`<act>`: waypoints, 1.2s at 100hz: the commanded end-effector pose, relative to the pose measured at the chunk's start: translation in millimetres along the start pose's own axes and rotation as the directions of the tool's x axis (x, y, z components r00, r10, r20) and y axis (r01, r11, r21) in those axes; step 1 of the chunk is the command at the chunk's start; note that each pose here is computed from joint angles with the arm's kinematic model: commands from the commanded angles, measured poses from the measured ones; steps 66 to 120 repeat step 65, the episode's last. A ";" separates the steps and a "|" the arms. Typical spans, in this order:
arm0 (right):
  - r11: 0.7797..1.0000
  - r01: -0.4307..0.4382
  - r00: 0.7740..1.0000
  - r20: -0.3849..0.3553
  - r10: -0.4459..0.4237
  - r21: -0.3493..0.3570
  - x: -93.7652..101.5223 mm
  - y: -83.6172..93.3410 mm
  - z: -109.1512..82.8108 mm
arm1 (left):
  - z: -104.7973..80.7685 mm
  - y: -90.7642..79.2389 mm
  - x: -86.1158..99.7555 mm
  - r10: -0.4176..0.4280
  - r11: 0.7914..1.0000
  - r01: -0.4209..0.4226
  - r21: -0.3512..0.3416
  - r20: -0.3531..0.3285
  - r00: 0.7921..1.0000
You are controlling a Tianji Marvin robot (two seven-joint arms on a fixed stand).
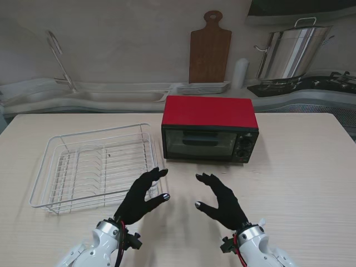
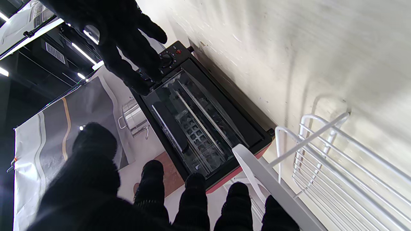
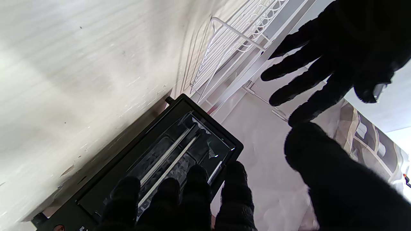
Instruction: Slide the trays into the oven
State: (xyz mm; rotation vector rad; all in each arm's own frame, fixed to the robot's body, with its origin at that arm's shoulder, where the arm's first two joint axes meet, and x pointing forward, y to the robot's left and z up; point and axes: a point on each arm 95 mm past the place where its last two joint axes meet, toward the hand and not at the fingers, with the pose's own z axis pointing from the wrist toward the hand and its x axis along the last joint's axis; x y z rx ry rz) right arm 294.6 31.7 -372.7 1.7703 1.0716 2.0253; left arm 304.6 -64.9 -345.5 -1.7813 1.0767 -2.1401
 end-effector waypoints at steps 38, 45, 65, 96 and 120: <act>0.999 -0.031 0.999 -0.016 0.031 0.007 2.0 -1.1 -3.8 | 3.1 2.5 5.9 0.001 1.000 -0.001 -0.008 -0.007 1.000; 0.999 -0.035 0.999 -0.018 0.035 0.006 1.8 -1.5 -4.0 | 2.6 3.3 6.4 0.004 1.000 -0.004 -0.016 -0.010 1.000; 0.999 -0.038 0.999 -0.020 0.037 -0.001 1.0 -1.7 -4.4 | 2.7 4.9 6.8 -0.004 1.000 0.003 -0.021 -0.019 1.000; 0.999 -0.038 0.999 -0.020 0.037 -0.001 1.0 -1.7 -4.4 | 2.7 4.9 6.8 -0.004 1.000 0.003 -0.021 -0.019 1.000; 0.999 -0.038 0.999 -0.020 0.037 -0.001 1.0 -1.7 -4.4 | 2.7 4.9 6.8 -0.004 1.000 0.003 -0.021 -0.019 1.000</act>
